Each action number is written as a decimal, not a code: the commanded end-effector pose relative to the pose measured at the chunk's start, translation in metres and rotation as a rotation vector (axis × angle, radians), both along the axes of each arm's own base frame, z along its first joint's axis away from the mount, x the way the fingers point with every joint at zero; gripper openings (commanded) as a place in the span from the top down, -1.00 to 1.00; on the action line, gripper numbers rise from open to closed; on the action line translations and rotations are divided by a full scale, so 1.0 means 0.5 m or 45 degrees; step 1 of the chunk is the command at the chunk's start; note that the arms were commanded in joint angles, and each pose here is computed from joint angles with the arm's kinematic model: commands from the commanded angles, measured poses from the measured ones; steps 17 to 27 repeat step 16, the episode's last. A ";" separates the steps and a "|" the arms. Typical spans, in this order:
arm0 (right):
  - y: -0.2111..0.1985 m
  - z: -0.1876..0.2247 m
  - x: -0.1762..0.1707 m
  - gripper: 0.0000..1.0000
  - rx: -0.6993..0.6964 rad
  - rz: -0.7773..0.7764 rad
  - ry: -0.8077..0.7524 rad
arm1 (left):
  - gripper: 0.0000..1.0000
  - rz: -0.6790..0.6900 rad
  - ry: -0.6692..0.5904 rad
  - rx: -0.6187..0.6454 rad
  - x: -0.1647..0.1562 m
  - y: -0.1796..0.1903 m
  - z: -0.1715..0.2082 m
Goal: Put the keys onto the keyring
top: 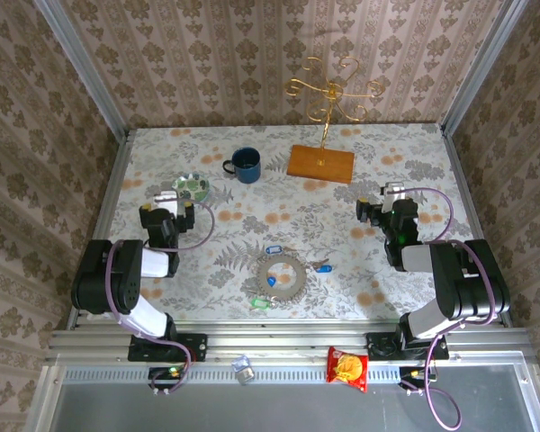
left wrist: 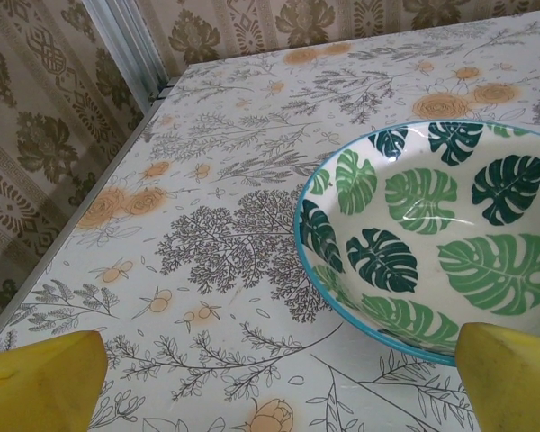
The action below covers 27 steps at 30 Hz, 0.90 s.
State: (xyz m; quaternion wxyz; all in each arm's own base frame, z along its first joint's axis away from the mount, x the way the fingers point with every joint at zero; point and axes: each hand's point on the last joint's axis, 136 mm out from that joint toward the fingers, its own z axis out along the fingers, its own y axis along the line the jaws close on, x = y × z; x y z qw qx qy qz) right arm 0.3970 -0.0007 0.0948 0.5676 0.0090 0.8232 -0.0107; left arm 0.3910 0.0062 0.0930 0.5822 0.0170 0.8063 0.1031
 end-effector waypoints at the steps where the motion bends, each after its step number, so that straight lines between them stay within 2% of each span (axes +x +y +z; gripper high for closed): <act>1: -0.001 0.005 0.006 -1.00 0.024 -0.007 -0.008 | -1.00 0.029 -0.025 -0.017 0.009 0.007 0.015; 27: -0.002 0.006 0.006 -1.00 0.020 -0.012 -0.011 | -1.00 -0.014 -0.005 -0.065 0.013 0.008 0.011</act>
